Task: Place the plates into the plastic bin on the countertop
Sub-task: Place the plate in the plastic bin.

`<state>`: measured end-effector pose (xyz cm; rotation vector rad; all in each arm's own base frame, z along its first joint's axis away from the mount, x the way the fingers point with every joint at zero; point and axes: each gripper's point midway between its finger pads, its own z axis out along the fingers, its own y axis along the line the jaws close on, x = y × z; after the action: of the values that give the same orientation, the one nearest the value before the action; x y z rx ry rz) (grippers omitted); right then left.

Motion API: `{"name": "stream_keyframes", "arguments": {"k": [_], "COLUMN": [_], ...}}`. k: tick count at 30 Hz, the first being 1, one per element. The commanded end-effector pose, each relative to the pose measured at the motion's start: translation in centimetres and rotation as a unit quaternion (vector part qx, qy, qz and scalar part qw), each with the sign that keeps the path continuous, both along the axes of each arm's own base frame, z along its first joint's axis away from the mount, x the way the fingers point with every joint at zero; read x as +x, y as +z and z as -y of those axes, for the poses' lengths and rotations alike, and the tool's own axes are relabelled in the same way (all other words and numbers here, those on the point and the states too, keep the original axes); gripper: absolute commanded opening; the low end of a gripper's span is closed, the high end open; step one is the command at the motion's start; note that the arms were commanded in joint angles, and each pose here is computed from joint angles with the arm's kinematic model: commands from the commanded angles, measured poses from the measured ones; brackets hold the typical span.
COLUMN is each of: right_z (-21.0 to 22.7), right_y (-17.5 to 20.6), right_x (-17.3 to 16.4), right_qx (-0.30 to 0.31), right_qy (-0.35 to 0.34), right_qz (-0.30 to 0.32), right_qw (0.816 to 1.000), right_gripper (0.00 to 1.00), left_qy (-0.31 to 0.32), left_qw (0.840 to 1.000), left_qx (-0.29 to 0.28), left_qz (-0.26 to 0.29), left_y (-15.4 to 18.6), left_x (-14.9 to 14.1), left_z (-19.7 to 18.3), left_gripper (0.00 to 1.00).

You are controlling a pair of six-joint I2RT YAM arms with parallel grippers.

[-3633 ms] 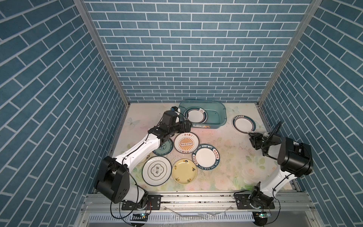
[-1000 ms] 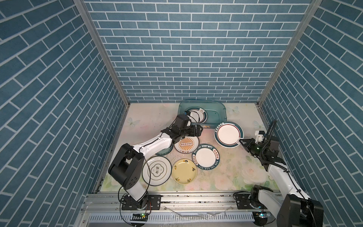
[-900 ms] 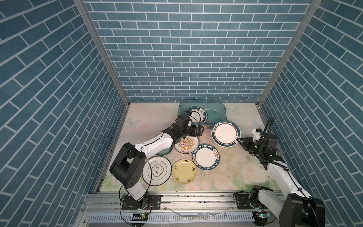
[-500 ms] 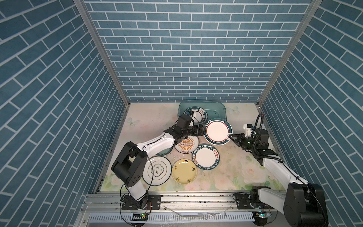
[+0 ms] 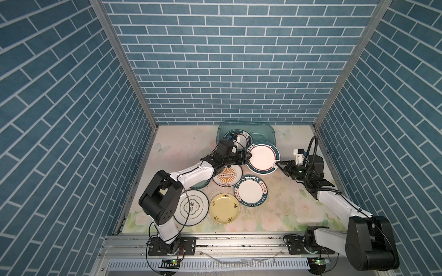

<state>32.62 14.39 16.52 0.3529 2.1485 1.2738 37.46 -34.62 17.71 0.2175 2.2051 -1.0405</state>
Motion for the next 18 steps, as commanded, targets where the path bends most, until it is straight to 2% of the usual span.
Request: {"name": "stream_keyframes", "arguments": {"k": [1,10,14,18], "right_z": [-0.84,-1.42,-1.61,-1.72], "right_y": [3.3,3.2,3.19,3.1], "right_x": [0.99,1.1,1.03,0.94], "right_qx": [0.026,0.03,0.031,0.031], "right_qy": [0.011,0.018,0.02,0.02], "right_qz": [0.044,0.043,0.044,0.042], "right_qw": [0.999,0.998,0.998,0.998], "right_gripper": [0.0,0.0,0.0,0.0], "left_qy": [-0.009,-0.009,-0.009,-0.007], "left_qw": [1.0,1.0,1.0,1.0], "left_qx": [-0.008,-0.01,-0.01,-0.01], "left_qz": [0.001,-0.005,-0.006,-0.005], "left_y": [-0.07,-0.16,-0.13,0.0], "left_x": [-0.03,-0.14,-0.13,-0.12], "left_z": [0.6,0.63,0.63,0.57], "left_gripper": [0.59,0.5,0.38,0.37]}}
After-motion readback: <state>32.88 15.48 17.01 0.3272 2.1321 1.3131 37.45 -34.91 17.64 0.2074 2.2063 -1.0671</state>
